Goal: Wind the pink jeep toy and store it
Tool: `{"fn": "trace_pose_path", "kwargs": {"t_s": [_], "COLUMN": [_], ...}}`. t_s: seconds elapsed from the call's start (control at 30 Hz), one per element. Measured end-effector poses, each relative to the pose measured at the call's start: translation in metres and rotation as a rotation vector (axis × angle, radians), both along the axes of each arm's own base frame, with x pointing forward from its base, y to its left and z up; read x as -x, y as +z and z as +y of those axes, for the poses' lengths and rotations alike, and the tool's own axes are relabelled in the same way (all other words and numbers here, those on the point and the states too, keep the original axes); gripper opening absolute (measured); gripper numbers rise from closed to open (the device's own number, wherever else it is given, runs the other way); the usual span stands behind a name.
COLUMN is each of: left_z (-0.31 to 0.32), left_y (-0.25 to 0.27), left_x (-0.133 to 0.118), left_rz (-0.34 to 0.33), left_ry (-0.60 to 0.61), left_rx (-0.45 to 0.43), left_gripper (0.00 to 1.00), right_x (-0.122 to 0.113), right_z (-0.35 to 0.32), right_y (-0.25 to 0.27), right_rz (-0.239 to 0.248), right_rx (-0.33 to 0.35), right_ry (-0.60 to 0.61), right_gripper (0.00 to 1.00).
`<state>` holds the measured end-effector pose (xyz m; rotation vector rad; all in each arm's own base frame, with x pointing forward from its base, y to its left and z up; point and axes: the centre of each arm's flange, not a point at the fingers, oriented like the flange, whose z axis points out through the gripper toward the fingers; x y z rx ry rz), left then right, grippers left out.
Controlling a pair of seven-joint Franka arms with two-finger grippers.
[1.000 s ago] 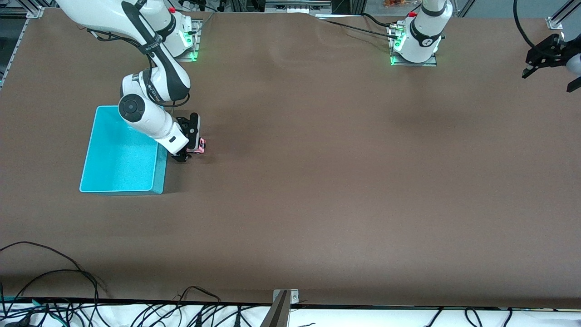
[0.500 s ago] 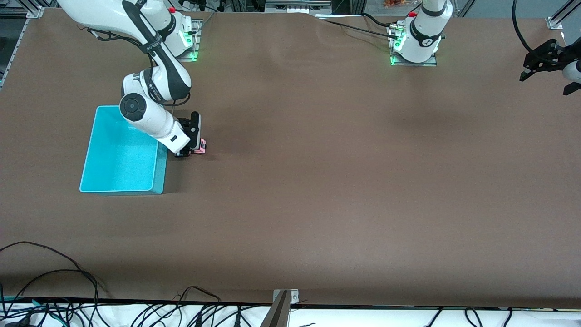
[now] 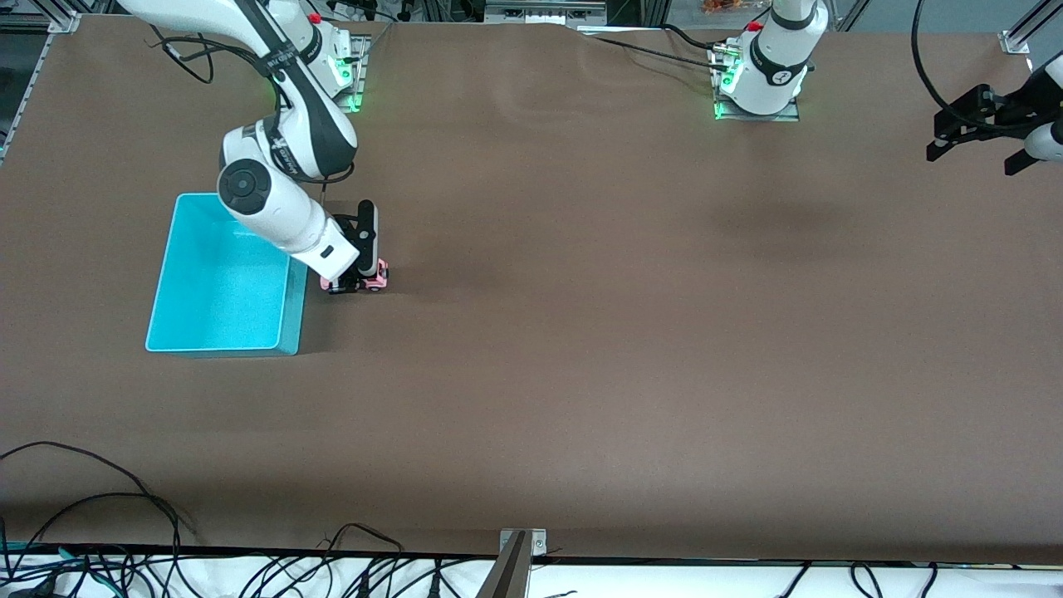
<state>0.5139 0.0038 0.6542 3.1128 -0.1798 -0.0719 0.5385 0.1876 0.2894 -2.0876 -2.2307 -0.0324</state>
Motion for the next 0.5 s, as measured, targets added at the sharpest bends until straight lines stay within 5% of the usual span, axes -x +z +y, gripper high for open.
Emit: {"fn": "trace_pose_path", "kwargs": {"t_s": [0.5], "left_z": [-0.001], "left_y": [-0.007], "left_x": [0.001], "left_rz": [0.017], "left_ry": [0.050], "left_rx": [-0.003], "left_gripper": [1.00], "right_x": [-0.060], "right_z": [-0.112], "right_y": [0.100], "right_rz": [0.122], "right_rx": [0.069], "right_ry": [-0.023], "right_gripper": [0.50]}}
